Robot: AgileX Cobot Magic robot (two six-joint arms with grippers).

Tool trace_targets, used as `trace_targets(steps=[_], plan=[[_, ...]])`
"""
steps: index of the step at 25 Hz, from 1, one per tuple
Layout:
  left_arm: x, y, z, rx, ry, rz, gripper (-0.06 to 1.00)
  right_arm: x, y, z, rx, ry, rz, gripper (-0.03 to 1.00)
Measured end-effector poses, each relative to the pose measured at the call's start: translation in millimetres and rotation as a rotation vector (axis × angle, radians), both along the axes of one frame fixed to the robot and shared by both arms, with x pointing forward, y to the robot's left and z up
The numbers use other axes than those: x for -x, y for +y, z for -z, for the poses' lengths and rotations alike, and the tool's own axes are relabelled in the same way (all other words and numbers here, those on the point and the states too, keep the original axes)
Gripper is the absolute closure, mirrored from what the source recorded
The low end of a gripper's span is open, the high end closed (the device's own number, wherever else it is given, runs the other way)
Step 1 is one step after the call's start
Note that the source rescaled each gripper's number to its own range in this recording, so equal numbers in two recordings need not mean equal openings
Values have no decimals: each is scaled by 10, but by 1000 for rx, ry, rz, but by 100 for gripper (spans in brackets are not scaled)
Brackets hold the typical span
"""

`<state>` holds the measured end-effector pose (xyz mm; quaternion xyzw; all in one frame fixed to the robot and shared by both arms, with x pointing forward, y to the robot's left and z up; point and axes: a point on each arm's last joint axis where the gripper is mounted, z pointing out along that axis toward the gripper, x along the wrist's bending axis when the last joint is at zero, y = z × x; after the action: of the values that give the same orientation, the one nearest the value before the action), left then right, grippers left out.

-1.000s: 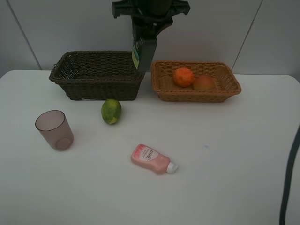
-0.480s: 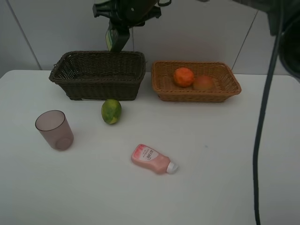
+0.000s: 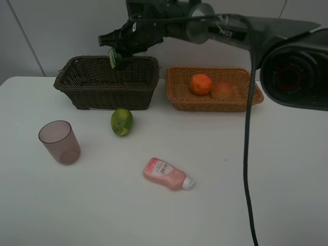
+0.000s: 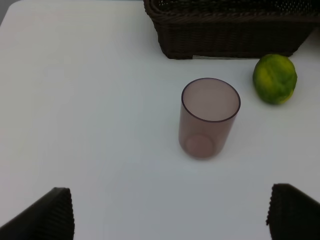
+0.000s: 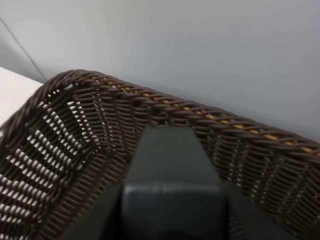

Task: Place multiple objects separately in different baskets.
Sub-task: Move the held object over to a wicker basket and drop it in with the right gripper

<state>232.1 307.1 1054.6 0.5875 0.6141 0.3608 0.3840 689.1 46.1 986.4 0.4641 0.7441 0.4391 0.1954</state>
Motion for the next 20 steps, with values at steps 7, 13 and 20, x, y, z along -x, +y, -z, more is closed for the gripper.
trace_targets(steps=[7,13,20], plan=[[0,0,0,0,0,0,-6,-29,24,252,23,29,-1,94],[0,0,0,0,0,0,-6,-40,30,478,55,70,1,94],[0,0,0,0,0,0,-6,-38,27,588,75,96,3,95]])
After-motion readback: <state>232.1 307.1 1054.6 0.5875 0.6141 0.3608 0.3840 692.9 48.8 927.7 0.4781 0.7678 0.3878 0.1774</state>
